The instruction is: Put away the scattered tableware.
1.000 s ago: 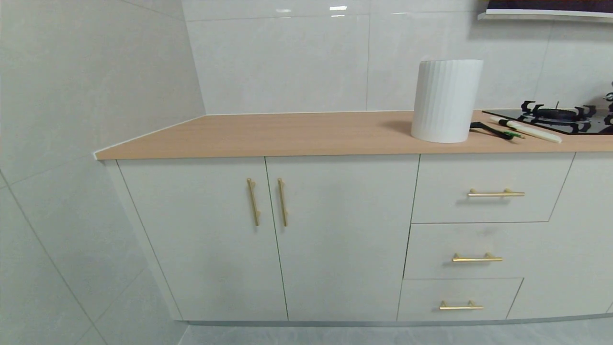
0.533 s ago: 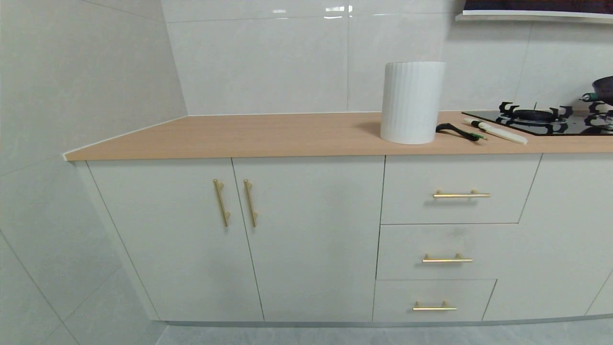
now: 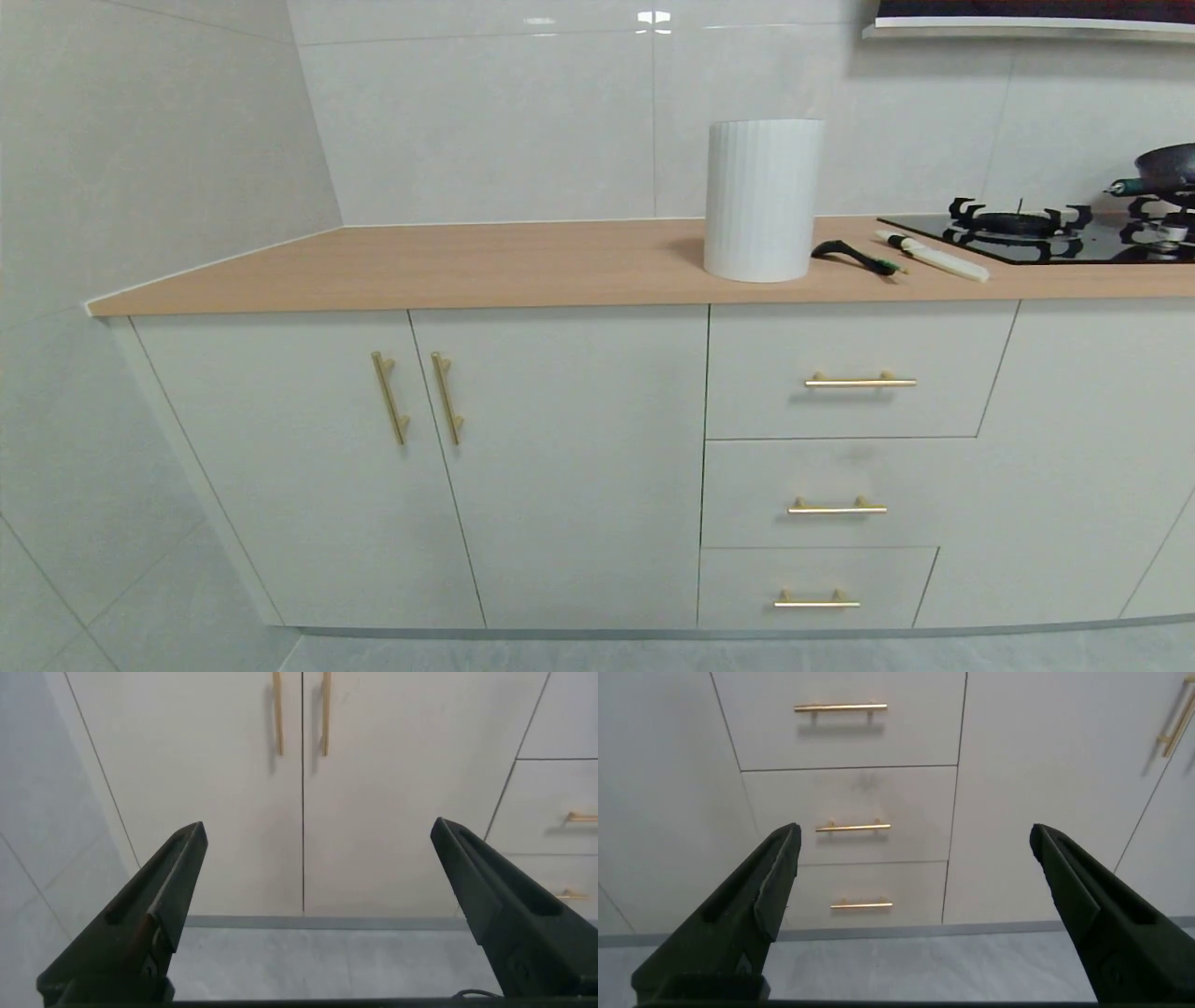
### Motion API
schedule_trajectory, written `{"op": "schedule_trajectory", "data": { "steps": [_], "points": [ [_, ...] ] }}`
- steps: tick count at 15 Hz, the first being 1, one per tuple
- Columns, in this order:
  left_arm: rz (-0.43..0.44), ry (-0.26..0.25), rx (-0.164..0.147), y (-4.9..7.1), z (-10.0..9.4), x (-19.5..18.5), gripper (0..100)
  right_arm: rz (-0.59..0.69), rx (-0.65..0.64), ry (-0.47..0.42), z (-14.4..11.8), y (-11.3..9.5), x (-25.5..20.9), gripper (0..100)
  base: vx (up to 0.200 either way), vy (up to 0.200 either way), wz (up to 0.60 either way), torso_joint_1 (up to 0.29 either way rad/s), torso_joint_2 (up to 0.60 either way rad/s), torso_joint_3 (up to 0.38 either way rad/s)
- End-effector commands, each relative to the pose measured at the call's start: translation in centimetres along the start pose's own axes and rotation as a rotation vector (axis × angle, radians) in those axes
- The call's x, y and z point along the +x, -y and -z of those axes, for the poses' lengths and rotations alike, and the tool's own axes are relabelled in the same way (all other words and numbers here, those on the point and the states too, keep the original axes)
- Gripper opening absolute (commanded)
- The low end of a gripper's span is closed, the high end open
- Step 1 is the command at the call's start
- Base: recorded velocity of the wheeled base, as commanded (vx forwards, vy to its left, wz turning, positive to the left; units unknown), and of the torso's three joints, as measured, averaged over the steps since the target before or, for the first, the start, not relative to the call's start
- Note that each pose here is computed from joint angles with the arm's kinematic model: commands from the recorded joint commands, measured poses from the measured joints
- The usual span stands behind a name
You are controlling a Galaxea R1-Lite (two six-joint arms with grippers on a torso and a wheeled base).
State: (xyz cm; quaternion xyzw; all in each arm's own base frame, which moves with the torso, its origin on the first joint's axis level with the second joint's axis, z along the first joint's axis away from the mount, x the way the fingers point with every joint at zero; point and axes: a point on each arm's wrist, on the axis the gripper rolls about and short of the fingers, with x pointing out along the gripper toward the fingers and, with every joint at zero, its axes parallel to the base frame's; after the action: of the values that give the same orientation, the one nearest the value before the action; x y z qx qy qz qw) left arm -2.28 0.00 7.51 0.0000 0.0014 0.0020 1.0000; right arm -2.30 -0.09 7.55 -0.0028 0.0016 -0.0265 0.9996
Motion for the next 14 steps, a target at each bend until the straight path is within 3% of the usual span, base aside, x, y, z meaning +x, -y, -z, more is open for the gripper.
{"op": "schedule_trajectory", "data": {
  "steps": [1, 6, 14],
  "points": [
    [-0.001, 0.0, 0.0, 0.0, 0.0, 0.0, 100, 0.001, 0.001, -0.002, 0.0, 0.0, 0.01, 100, 0.0, 0.0, 0.0, 0.0, 0.0, 0.0],
    [-0.001, 0.0, 0.0, 0.0, 0.0, 0.0, 100, 0.001, -0.001, -0.002, 0.0, 0.0, 0.01, 100, 0.2, 0.0, 0.0, -0.002, 0.0, 0.004],
    [-0.001, 0.0, 0.0, 0.0, 0.0, 0.0, 100, 0.001, -0.004, -0.002, -0.02, 0.0, 0.02, 100, 0.0, 0.0, 0.0, 0.0, 0.0, 0.0]
  ]
}}
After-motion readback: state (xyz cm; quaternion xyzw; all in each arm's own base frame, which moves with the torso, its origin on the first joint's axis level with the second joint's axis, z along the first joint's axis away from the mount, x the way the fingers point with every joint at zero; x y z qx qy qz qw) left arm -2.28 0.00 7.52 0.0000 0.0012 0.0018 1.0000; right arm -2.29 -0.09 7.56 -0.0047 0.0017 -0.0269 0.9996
